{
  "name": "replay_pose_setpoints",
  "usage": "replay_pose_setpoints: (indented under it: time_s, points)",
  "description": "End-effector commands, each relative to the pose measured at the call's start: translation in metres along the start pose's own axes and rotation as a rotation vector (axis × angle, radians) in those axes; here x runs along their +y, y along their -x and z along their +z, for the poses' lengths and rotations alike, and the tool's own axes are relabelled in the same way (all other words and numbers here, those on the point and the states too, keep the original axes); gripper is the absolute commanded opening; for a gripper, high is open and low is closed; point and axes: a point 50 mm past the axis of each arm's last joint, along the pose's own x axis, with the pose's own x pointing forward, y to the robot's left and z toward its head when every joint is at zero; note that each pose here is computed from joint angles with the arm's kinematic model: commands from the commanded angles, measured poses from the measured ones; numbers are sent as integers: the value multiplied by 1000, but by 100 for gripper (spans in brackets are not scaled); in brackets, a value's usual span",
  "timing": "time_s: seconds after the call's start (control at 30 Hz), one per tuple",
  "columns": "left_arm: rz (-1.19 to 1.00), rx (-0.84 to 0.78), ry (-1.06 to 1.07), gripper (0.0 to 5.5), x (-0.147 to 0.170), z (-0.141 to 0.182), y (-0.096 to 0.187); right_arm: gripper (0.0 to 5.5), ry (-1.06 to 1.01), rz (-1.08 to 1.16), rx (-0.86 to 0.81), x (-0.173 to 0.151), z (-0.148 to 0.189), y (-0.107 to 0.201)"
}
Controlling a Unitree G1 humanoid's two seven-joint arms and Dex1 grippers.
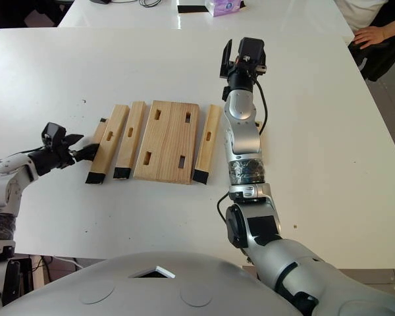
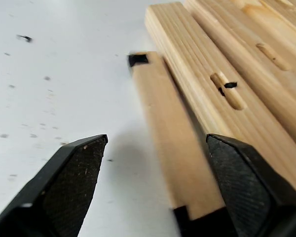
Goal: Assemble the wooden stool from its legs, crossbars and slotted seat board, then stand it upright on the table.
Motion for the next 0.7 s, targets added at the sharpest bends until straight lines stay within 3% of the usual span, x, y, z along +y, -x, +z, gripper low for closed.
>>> replay_pose_setpoints:
  time_s: [0.03,0.33,0.7]
  points:
    - [-11,-10,-12,374,-4,2,1,363,7,-3,4,-1,-3,1]
    - [54,61,0,374,-1,-8,-3,363,6,-5,7,-1,-4,1]
    - [87,178,90,221,-9,-22,-2,363,-1,-38,11,-5,-6,5]
